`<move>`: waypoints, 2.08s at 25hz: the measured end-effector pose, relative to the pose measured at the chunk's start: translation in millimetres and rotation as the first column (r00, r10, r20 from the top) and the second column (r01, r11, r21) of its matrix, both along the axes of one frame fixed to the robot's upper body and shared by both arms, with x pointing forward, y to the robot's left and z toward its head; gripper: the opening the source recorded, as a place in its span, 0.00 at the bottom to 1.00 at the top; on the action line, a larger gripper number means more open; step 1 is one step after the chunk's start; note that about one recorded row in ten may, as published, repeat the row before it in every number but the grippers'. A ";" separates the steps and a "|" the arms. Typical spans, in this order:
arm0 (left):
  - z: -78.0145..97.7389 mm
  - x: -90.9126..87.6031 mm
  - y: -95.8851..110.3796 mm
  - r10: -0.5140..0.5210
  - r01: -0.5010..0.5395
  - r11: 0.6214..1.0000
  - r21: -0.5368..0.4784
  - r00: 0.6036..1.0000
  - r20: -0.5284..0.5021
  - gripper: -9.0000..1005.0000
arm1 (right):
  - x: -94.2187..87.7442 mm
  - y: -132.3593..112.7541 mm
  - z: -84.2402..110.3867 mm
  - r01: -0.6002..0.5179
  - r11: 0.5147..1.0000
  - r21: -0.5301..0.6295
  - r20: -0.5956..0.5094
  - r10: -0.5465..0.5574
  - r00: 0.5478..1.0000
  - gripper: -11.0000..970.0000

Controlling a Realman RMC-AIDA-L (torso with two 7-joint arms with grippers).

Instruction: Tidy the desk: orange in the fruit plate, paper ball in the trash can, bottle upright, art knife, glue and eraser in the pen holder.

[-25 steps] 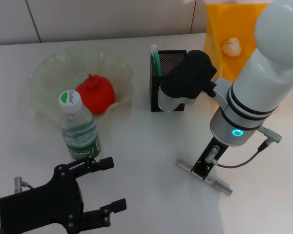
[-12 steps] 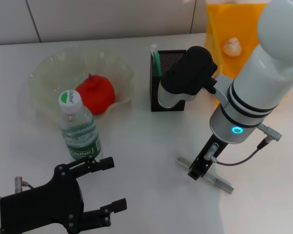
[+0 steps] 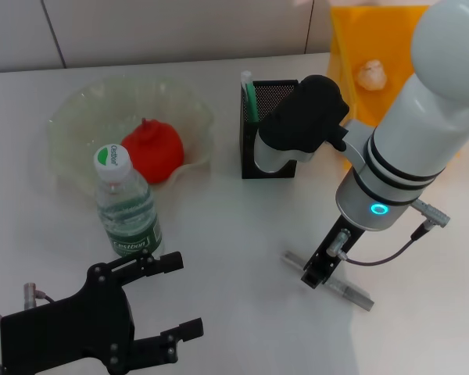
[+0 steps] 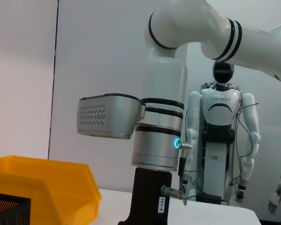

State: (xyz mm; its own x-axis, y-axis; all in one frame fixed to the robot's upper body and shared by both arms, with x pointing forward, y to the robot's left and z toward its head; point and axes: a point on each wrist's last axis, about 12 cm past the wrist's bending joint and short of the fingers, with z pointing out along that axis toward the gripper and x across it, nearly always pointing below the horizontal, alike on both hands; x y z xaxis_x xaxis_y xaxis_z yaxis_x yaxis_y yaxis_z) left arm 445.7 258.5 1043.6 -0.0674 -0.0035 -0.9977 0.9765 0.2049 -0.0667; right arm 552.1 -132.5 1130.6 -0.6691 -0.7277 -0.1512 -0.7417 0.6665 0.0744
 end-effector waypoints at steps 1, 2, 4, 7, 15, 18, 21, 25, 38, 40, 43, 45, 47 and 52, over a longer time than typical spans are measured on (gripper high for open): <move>0.0 0.0 0.0 0.000 0.000 1.000 0.000 1.000 0.000 0.80 | 0.3 -0.7 -1.6 0.004 1.000 -0.001 -0.003 -0.004 1.000 0.35; 0.0 0.0 0.0 0.000 0.000 1.000 0.000 1.000 0.000 0.80 | 0.4 -1.3 -2.7 0.007 1.000 -0.003 -0.005 -0.007 1.000 0.35; 0.1 0.0 0.0 0.000 0.000 1.000 -0.001 1.000 0.000 0.80 | 0.6 -1.5 -4.1 0.009 1.000 -0.004 -0.007 -0.009 1.000 0.35; 0.3 0.1 0.3 0.001 -0.001 1.000 -0.001 1.000 0.001 0.80 | 0.6 -0.5 -4.4 0.006 1.000 -0.003 -0.004 -0.006 1.000 0.35; 0.5 0.1 0.6 0.000 0.000 1.000 -0.002 1.000 0.001 0.80 | 0.2 -0.3 -4.8 0.003 1.000 -0.007 -0.008 -0.003 1.000 0.32; 0.4 0.1 0.6 0.000 0.000 1.000 -0.001 1.000 0.001 0.80 | 0.6 -1.4 -7.0 0.004 1.000 -0.015 -0.017 -0.004 1.000 0.29; 0.4 0.0 0.6 0.000 0.000 1.000 -0.001 1.000 0.001 0.80 | 0.7 -1.4 -7.1 0.003 1.000 -0.016 -0.018 -0.004 1.000 0.26; 0.3 0.0 0.7 0.000 0.000 1.000 0.000 1.000 0.001 0.80 | -0.4 -0.7 -4.6 -0.005 1.000 -0.012 -0.011 0.005 1.000 0.19; -0.4 -1.7 1.2 0.005 -0.005 1.000 -0.003 1.000 0.000 0.80 | 0.7 -32.7 69.1 0.045 0.963 0.265 0.249 -0.114 0.962 0.14; -0.5 -1.8 1.1 0.006 -0.006 1.000 -0.003 1.000 0.000 0.80 | 1.1 -41.3 79.4 0.052 0.947 0.317 0.298 -0.152 0.943 0.14; 0.0 -1.1 0.1 0.004 -0.004 1.000 -0.005 1.000 0.006 0.80 | 0.8 -66.8 106.6 -0.030 0.850 0.526 0.454 -0.250 0.855 0.14; 0.2 -0.7 -0.2 0.003 -0.003 1.000 -0.006 1.000 0.007 0.80 | -0.5 -70.7 109.2 -0.070 0.816 0.574 0.479 -0.266 0.837 0.14; 0.4 -0.3 -0.4 0.002 -0.002 1.000 -0.006 1.000 0.008 0.80 | -0.5 -77.0 109.7 -0.161 0.747 0.645 0.534 -0.289 0.795 0.14; 0.8 0.3 -1.3 0.002 -0.002 1.000 -0.009 1.000 0.012 0.80 | 11.4 -91.6 75.1 -0.287 0.647 0.706 0.614 -0.358 0.703 0.14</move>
